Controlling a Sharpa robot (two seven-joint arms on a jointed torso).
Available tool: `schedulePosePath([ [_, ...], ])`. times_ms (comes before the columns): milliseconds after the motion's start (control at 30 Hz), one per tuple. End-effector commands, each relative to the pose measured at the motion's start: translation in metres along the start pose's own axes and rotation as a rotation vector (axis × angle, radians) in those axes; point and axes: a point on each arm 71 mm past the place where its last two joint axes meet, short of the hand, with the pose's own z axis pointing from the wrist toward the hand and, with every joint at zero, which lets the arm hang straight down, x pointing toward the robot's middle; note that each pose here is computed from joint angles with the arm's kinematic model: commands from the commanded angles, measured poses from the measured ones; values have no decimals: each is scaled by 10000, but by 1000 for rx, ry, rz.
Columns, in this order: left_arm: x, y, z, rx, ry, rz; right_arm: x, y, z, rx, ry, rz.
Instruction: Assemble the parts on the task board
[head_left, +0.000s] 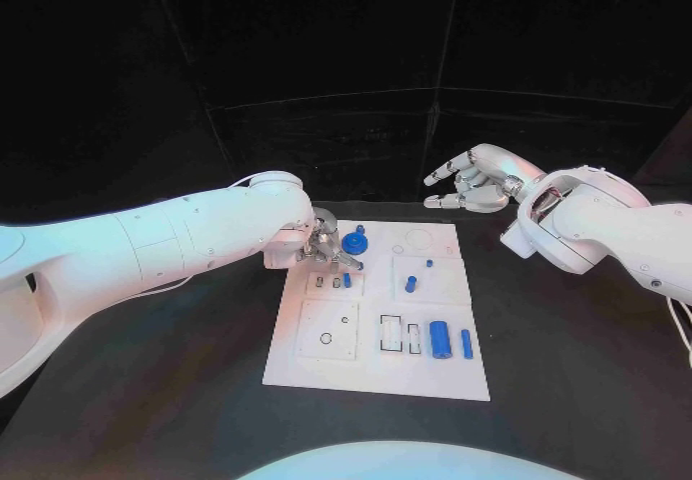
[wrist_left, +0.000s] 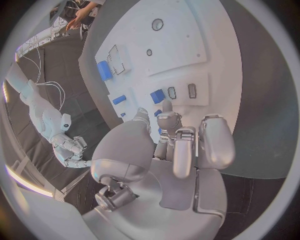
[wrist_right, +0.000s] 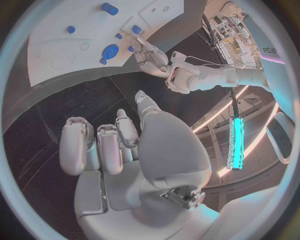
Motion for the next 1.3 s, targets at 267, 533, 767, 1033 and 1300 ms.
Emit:
schedulePosePath([
  [267, 50, -40, 51, -15, 24, 32, 11, 31, 25, -10, 9, -4],
  [533, 63, -65, 73, -16, 27, 34, 19, 39, 34, -10, 11, -3],
  [767, 87, -93, 99, -16, 39, 40, 28, 48, 43, -11, 14, -3],
  [1033, 93, -91, 117, -21, 43, 41, 32, 51, 46, -11, 16, -2],
  [1300, 96, -85, 130, -25, 50, 43, 40, 57, 56, -12, 19, -2],
])
